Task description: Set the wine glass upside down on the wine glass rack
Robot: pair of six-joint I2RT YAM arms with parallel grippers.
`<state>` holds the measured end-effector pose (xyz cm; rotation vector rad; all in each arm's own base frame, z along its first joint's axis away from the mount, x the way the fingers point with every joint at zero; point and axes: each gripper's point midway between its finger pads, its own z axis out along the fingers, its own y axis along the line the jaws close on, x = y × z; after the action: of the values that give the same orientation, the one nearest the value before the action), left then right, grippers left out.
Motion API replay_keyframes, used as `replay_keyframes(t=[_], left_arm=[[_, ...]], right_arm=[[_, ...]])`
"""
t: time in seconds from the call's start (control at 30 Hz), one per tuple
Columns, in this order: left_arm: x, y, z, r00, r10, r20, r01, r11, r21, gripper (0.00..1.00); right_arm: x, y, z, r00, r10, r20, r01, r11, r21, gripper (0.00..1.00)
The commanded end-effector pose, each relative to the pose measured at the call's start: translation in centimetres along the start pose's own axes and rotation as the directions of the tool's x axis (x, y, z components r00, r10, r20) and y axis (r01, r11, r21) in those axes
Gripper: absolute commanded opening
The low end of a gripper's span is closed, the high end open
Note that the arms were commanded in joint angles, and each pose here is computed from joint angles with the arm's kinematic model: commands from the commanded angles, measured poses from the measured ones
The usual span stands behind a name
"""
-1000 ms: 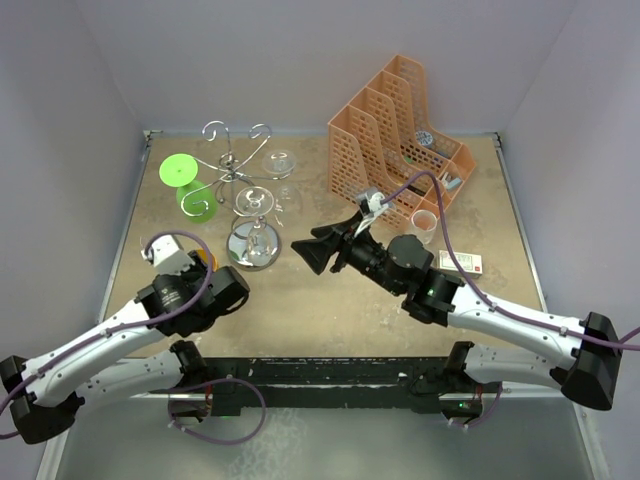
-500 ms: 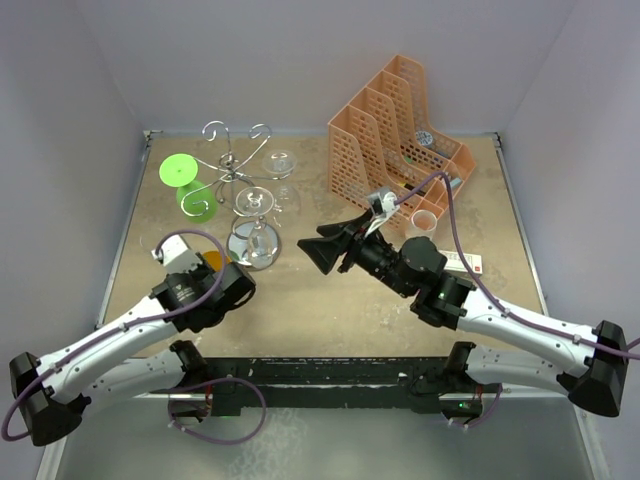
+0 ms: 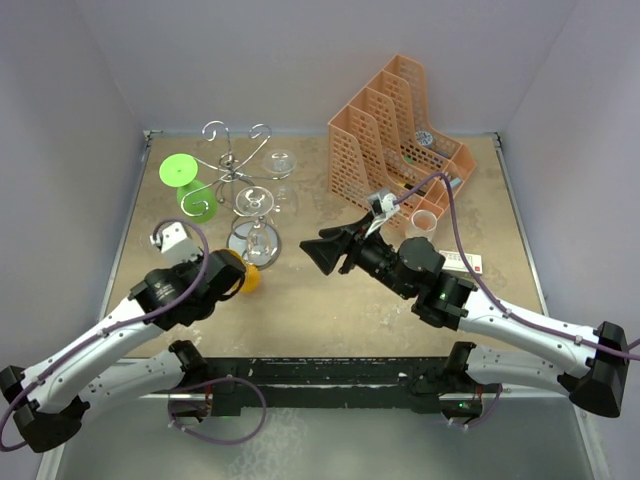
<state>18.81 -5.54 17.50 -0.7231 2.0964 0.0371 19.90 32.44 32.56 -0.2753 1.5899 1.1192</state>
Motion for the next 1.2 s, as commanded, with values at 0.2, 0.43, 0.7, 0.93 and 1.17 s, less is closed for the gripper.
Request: replay_keyframes(t=[0.2,0.43,0.7,0.93,1.17], left_arm=[[-1.6,-3.1,-7.4,0.95,0.251,-0.184,-0.176,0.921,0.348,0.0],[-5.5,-5.3,-12.6,0.952,0.291,-0.1,-0.182,0.795,0.578,0.0],[-10.4,-12.4,-19.4,0.978,0.204,0.035,-0.138,0.518,0.844,0.0],[-15.7,-16.8,-24.2,0.987,0.076,0.14,-0.158,0.355,0.921,0.0],[-20.6,-18.4,-24.0,0.963,-0.166,0.212,-0.134,0.389,0.912,0.0]], right_arm=[[-2.8,-0.9,0.0,0.979,0.172,0.111,-0.184,0.977,0.111,0.63],[-4.7,-0.3,-0.7,0.964,0.211,0.164,-0.229,0.968,0.099,0.63],[-9.1,1.8,-2.6,0.937,0.243,0.25,-0.256,0.966,0.019,0.66],[-15.7,4.7,-5.9,0.882,0.271,0.385,-0.249,0.963,-0.105,0.72],[-20.0,5.5,-9.6,0.791,0.324,0.518,-0.26,0.946,-0.195,0.73]])
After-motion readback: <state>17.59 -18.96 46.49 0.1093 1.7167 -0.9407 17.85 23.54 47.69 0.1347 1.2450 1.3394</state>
